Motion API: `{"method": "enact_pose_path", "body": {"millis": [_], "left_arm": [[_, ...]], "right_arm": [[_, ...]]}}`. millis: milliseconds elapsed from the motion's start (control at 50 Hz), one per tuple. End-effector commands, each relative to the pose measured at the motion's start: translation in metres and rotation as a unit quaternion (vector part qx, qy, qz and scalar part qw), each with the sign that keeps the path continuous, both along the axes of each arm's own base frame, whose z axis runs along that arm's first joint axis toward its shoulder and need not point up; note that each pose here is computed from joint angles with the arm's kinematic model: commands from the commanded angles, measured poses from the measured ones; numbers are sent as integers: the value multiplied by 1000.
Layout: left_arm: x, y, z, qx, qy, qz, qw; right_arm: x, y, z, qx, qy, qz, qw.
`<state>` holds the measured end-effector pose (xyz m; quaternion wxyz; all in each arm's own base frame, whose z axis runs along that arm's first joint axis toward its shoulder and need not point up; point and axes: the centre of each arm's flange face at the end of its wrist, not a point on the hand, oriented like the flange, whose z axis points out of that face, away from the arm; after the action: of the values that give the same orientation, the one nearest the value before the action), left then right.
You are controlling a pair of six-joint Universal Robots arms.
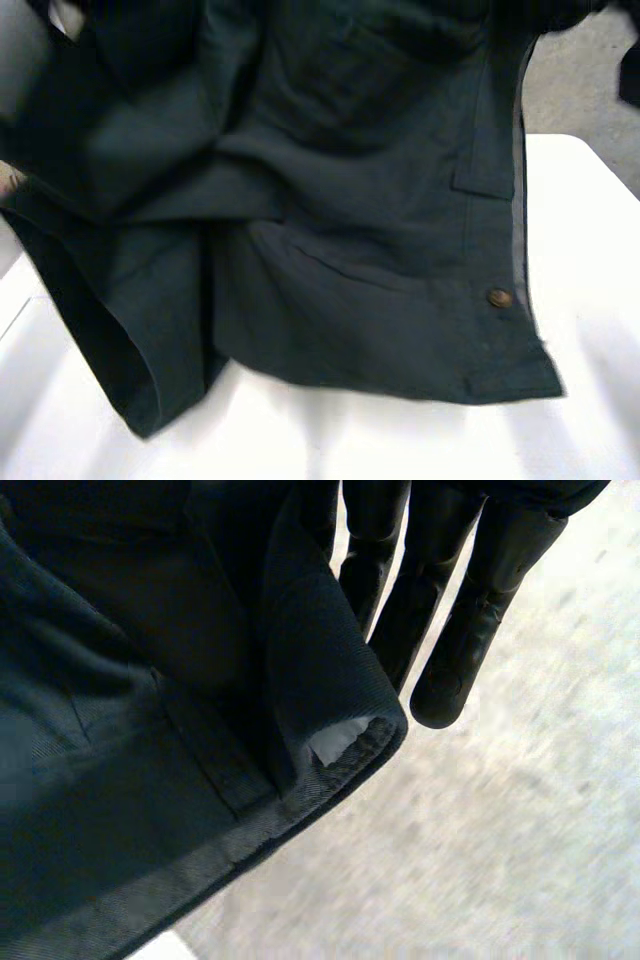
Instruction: Fold the laundry.
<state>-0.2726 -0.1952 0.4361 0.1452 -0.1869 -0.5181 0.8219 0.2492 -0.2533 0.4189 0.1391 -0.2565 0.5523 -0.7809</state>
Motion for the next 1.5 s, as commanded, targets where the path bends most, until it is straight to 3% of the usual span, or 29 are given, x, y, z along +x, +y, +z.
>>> {"method": "enact_pose_path", "body": {"millis": [20,160,260,320,420,580,720,860,1000,1180,1500], "left_arm": [[-35,-67,-101,115,-77,7,990],[-49,-139,-164,124,-86,13,988],[-64,-169,-180,97,-79,6,992],[-63,-179,-176,87,-65,34,993],[-55,-171,-175,102,-55,82,990],[-27,-106,-167,141,-83,76,984],[-21,-16,-207,210,-149,11,966],[-4,32,-233,237,-214,-31,947],[4,38,-257,279,-256,-25,925],[9,0,-295,319,-283,10,904],[-2,-53,-311,197,-336,46,920]], "right_arm": [[23,-54,-92,119,44,4,992],[39,-104,-163,120,65,-27,990],[42,-137,-186,52,39,-92,994],[42,-146,-192,18,48,-130,990],[43,-133,-172,-8,79,-147,986],[32,-81,-146,29,116,-115,986],[18,-21,-163,148,196,-35,969],[9,25,-181,246,238,40,939],[3,44,-209,289,263,67,918],[13,26,-251,265,266,67,924],[27,-24,-287,210,253,19,944]]}}
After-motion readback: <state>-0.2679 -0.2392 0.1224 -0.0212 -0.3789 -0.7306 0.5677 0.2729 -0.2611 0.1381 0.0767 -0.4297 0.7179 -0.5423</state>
